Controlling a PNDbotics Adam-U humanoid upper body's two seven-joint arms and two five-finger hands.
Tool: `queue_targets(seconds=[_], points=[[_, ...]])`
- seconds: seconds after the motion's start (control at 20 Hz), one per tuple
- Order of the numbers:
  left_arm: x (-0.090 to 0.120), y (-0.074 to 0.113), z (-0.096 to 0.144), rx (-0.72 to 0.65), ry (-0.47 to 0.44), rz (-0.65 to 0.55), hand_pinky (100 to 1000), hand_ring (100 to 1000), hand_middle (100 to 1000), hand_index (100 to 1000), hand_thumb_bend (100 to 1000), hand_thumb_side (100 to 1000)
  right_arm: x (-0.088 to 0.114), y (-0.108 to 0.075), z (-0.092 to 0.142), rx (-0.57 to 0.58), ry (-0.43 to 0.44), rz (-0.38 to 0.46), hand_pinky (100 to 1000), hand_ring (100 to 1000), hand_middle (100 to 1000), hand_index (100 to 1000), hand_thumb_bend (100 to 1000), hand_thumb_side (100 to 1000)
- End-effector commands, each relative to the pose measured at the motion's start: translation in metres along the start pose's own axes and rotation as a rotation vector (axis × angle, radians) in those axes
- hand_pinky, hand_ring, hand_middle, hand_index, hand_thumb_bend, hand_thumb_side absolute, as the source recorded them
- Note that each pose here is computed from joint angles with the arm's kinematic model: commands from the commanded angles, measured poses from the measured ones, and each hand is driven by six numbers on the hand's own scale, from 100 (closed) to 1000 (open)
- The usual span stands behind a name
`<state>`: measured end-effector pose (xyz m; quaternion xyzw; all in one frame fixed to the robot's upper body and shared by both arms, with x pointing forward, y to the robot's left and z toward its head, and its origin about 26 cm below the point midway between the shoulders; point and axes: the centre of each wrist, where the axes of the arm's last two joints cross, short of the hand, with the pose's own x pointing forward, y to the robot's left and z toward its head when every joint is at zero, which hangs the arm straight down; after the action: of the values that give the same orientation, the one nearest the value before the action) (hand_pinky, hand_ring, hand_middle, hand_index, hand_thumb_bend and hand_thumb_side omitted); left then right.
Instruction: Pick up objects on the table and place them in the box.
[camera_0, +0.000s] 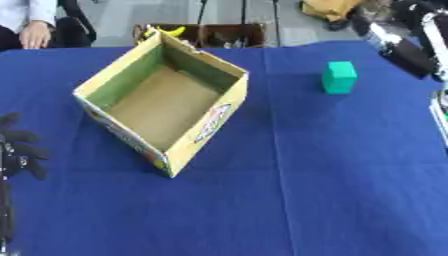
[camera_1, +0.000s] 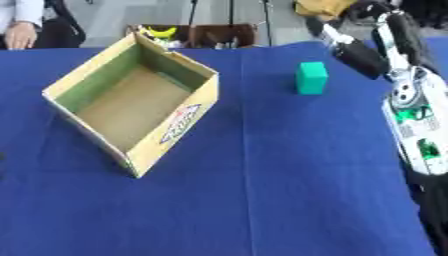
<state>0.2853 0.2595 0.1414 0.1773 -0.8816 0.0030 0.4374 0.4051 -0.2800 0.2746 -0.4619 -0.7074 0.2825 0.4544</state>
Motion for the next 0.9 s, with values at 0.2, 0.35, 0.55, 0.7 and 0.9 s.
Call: queue_targets(seconds=[0.2, 0.35, 0.55, 0.7, 0.9], points=[[0.006, 0.001, -0.002, -0.016, -0.026, -0.003, 269, 449, 523, 808, 100, 941, -0.026, -0.008, -0.018, 0.088, 0.061, 0.154, 846, 954, 887, 962, 770, 658], [0.006, 0.0, -0.002, -0.024, -0.027, -0.002, 269, 448, 523, 805, 100, 940, -0.033, -0.007, -0.027, 0.156, 0.055, 0.233, 858, 963, 864, 969, 752, 578], [0.006, 0.0, -0.002, -0.031, -0.027, 0.0, 268, 448, 523, 804, 100, 940, -0.043, -0.005, -0.037, 0.252, 0.049, 0.275, 876, 976, 872, 995, 687, 492], [0.006, -0.001, -0.001, -0.036, -0.026, 0.001, 268, 447, 523, 804, 100, 940, -0.052, -0.004, -0.043, 0.32, 0.048, 0.253, 884, 991, 882, 1000, 617, 391], [0.006, -0.001, -0.001, -0.04, -0.024, 0.001, 267, 446, 523, 803, 100, 940, -0.062, -0.011, -0.047, 0.379, 0.037, 0.237, 881, 989, 879, 1000, 623, 450]])
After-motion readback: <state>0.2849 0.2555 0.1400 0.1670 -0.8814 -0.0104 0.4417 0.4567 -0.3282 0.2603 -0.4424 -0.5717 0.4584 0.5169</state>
